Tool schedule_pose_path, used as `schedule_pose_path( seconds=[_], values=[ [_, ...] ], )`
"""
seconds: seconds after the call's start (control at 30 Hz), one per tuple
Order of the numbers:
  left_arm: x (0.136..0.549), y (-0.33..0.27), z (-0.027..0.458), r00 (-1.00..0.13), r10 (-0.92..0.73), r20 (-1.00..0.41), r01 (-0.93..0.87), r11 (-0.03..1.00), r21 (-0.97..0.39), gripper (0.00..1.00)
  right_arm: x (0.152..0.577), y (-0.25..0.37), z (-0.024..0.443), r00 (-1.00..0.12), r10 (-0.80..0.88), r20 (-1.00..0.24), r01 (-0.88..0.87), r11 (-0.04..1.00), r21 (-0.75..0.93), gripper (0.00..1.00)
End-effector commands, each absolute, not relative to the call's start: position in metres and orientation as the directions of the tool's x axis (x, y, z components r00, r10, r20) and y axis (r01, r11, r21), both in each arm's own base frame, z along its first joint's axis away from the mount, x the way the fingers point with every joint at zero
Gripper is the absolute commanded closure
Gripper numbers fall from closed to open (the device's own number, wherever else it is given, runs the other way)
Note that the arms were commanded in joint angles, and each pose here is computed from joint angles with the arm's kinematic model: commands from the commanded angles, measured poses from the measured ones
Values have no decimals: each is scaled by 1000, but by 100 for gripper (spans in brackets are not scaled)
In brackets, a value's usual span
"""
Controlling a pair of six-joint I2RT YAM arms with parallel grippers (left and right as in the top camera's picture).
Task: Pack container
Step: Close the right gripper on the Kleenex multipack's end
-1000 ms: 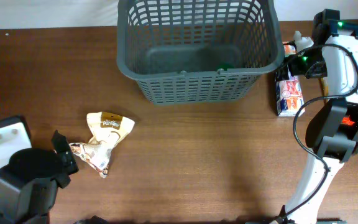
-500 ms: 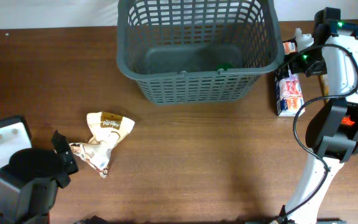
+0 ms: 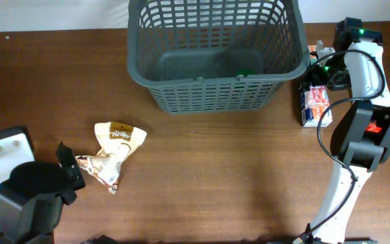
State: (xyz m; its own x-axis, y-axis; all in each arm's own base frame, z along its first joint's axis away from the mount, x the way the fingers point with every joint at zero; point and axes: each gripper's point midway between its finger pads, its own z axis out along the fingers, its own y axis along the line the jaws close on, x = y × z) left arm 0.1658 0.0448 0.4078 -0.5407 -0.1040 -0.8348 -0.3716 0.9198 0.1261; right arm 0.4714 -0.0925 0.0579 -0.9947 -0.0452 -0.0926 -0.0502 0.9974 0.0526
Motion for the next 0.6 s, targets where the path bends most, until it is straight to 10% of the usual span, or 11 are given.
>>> schedule_pose_path(
  seconds=[0.0,0.57],
  values=[
    [166,44,407,-542,-104,-834,-369,921,125,1,468,-92,45,-998,-36,-59,-40,998,57,1],
    [166,44,407,-542,-103,-834,-369,921,126,1,462,-93,21,-1000,-30,-3,-30,997,68,1]
  ],
)
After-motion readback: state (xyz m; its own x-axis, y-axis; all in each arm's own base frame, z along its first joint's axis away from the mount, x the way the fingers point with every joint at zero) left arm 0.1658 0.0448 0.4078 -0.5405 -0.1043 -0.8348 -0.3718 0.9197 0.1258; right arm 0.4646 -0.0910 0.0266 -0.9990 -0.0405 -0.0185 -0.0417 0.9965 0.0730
